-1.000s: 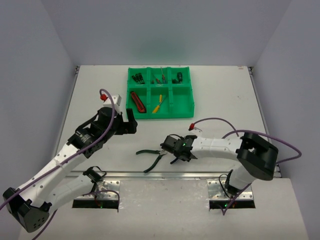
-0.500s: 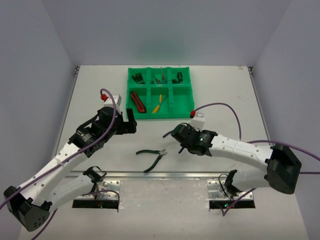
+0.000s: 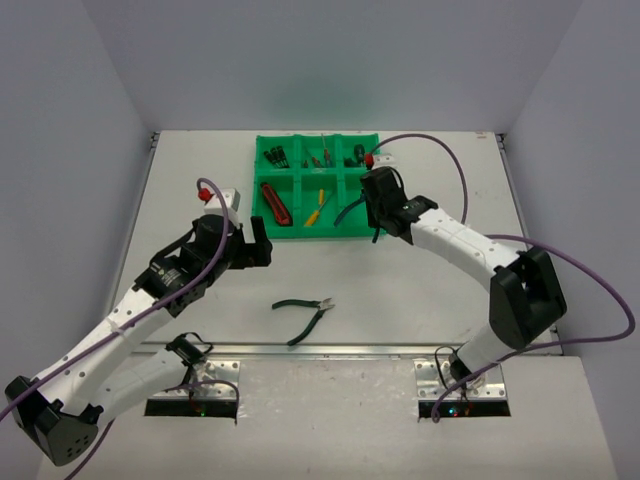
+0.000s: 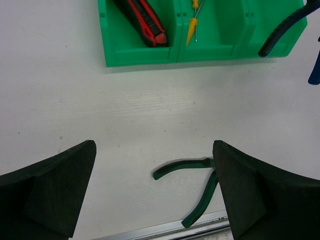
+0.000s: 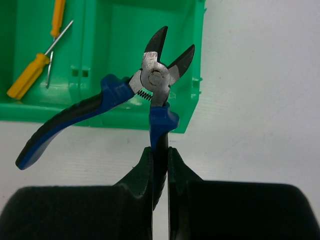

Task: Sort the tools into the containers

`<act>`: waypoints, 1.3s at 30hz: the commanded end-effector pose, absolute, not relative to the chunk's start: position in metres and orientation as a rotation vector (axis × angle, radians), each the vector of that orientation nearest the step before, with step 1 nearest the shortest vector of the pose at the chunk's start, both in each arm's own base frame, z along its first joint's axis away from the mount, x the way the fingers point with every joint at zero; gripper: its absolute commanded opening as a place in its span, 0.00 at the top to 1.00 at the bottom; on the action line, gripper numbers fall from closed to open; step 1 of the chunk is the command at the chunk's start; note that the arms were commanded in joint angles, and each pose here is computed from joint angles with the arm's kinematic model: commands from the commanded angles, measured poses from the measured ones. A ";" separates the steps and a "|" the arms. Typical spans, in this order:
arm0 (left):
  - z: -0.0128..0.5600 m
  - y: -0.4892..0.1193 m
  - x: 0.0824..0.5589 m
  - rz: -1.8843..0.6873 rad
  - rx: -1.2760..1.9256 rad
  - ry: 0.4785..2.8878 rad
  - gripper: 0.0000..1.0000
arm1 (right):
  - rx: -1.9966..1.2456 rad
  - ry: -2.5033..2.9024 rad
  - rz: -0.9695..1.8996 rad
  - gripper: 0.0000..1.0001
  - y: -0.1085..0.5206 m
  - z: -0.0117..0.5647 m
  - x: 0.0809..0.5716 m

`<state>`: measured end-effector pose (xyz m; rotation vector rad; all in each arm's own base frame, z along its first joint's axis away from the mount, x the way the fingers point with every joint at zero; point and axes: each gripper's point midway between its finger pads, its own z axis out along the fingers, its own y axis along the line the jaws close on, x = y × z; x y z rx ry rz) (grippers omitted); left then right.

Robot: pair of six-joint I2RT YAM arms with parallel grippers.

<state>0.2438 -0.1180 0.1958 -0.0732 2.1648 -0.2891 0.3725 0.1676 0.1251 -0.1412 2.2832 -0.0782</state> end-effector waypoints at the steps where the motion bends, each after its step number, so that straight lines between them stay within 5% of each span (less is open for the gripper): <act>1: 0.204 -0.125 0.248 -0.325 -0.059 2.128 0.00 | -0.120 2.122 0.042 1.00 0.166 0.173 0.428; 9: 0.204 -0.128 0.249 -0.333 -0.048 2.131 0.00 | -0.207 2.091 0.086 1.00 0.167 0.175 0.466; 25: 0.201 -0.129 0.249 -0.332 -0.042 2.141 0.00 | -0.293 2.185 -0.395 1.00 0.111 0.169 0.479; 39: 0.201 -0.129 0.249 -0.334 -0.038 2.142 0.00 | -0.334 2.247 -0.514 1.00 0.139 0.143 0.487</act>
